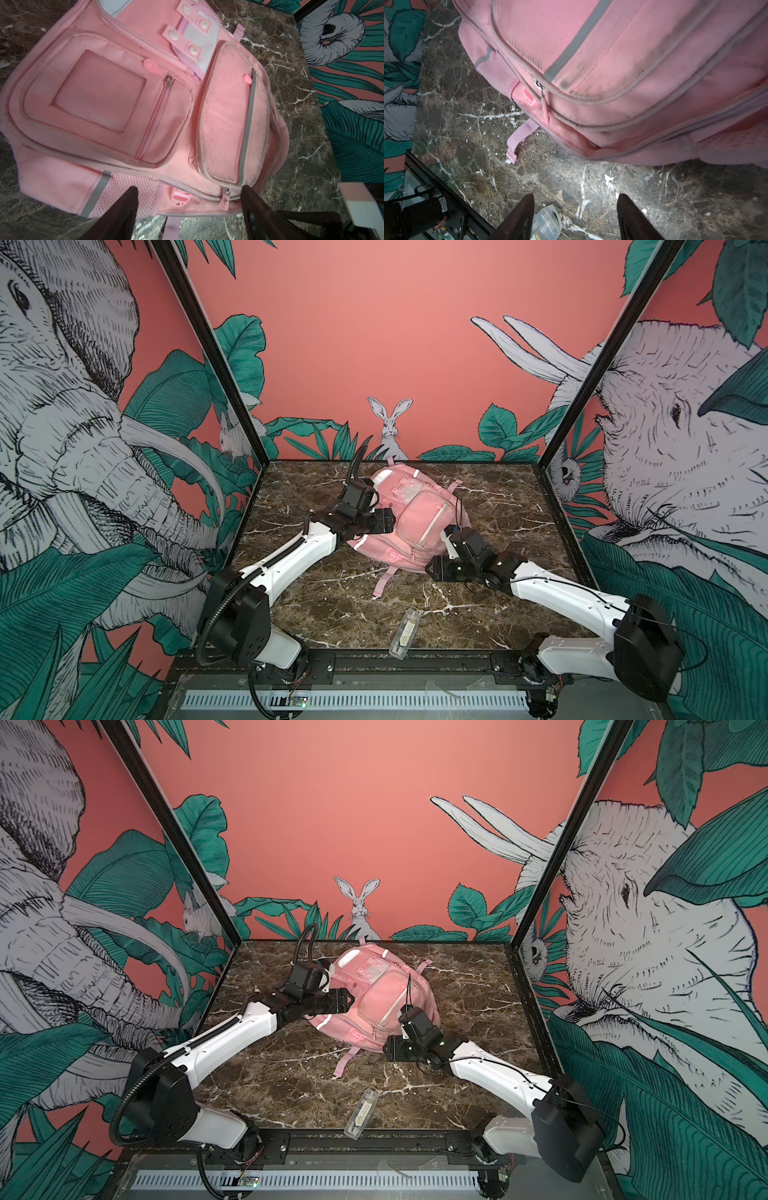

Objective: Pack the student bag
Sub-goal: 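Release the backpack and draw both grippers back toward the robot, then lower the left gripper onto the clear pencil box while the right gripper moves beside it, then grasp the clear pencil box with the left gripper and lift it toward the backpack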

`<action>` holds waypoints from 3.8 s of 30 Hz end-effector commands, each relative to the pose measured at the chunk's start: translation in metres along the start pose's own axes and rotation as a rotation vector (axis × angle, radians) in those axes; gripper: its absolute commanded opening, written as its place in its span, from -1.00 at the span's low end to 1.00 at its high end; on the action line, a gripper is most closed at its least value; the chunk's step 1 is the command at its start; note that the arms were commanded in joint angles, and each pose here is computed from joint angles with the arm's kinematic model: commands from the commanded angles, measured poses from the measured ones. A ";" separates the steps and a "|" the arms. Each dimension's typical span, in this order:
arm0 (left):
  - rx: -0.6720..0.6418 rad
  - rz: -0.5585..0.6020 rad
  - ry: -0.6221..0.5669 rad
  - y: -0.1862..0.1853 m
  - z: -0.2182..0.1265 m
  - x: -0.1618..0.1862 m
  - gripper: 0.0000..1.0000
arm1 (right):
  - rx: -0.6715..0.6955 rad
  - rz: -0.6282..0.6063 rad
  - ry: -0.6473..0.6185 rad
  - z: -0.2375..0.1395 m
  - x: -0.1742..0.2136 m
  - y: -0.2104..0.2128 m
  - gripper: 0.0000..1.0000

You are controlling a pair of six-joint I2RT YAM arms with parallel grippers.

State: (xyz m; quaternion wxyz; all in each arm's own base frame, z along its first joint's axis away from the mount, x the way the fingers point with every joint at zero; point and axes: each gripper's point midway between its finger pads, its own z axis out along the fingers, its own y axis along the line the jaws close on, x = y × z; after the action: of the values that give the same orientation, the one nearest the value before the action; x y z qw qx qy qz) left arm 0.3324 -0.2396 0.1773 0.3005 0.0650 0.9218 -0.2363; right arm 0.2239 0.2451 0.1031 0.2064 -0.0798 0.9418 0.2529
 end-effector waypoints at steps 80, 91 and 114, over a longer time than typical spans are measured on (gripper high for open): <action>-0.216 0.553 0.685 -0.063 0.010 0.291 0.39 | 0.142 0.075 -0.068 -0.042 0.114 -0.073 0.03; -0.252 0.585 0.641 -0.062 0.013 0.278 0.13 | 0.139 0.069 -0.067 -0.039 0.113 -0.071 0.03; 0.002 0.346 0.565 -0.089 0.032 0.224 -0.08 | 0.040 0.005 -0.139 -0.036 0.082 -0.032 0.11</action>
State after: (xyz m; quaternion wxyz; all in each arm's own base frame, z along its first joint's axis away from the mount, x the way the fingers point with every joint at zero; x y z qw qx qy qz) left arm 0.1404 -0.3208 0.0346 0.0512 0.2794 0.9531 -0.1048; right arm 0.1342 0.1822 0.0640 0.2455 -0.0514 0.9430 0.2186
